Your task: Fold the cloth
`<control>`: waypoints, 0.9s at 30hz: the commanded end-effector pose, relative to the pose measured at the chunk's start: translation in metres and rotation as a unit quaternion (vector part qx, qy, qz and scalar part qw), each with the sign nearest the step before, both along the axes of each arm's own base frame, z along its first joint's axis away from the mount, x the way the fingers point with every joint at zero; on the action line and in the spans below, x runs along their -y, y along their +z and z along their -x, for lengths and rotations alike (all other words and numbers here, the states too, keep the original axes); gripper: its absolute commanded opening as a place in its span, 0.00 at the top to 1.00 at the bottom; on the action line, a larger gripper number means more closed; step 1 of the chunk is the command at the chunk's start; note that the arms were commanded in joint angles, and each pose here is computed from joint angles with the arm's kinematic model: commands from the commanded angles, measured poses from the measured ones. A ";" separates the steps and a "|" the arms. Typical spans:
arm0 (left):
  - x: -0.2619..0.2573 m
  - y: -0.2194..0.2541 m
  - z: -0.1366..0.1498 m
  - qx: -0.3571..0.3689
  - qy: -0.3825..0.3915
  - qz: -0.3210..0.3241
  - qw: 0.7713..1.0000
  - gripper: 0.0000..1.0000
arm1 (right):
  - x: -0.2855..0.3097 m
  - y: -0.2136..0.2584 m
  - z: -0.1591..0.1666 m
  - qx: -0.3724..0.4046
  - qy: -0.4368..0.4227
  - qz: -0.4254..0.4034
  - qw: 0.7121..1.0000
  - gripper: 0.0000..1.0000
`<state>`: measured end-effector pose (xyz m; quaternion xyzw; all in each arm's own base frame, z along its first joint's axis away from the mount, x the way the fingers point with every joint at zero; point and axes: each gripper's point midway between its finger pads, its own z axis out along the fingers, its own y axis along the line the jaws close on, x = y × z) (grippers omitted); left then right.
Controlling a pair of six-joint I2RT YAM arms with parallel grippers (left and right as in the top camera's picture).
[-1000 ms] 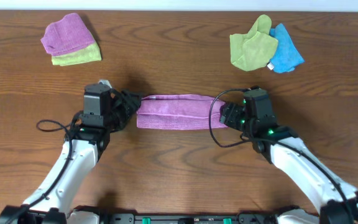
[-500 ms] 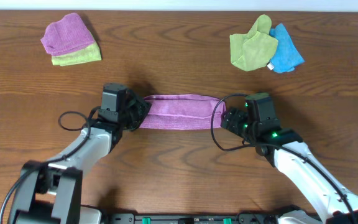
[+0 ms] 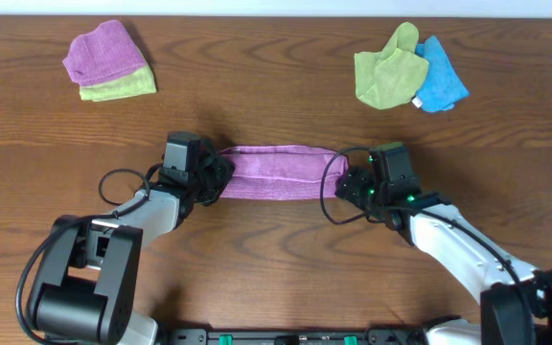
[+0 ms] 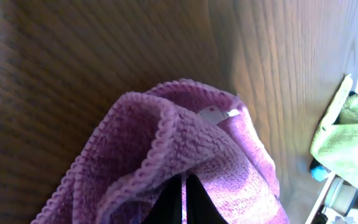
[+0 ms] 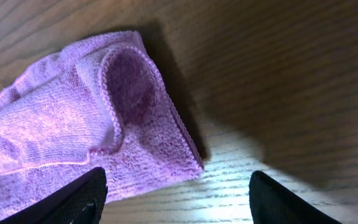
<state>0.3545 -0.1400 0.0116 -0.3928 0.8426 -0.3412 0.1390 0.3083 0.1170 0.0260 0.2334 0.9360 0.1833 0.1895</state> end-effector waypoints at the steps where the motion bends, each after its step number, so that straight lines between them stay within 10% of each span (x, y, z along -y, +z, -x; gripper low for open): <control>1: -0.001 -0.003 -0.006 0.000 0.006 -0.009 1.000 0.94 | 0.001 -0.004 -0.001 -0.009 -0.011 -0.009 1.000 0.27; 19: -0.001 -0.013 -0.002 -0.014 0.005 -0.012 1.000 0.94 | -0.030 -0.025 -0.007 -0.014 -0.007 -0.039 0.999 0.28; 27: -0.001 -0.013 -0.002 -0.014 0.005 -0.012 1.000 0.94 | -0.031 -0.032 -0.009 -0.009 -0.007 -0.023 1.000 0.46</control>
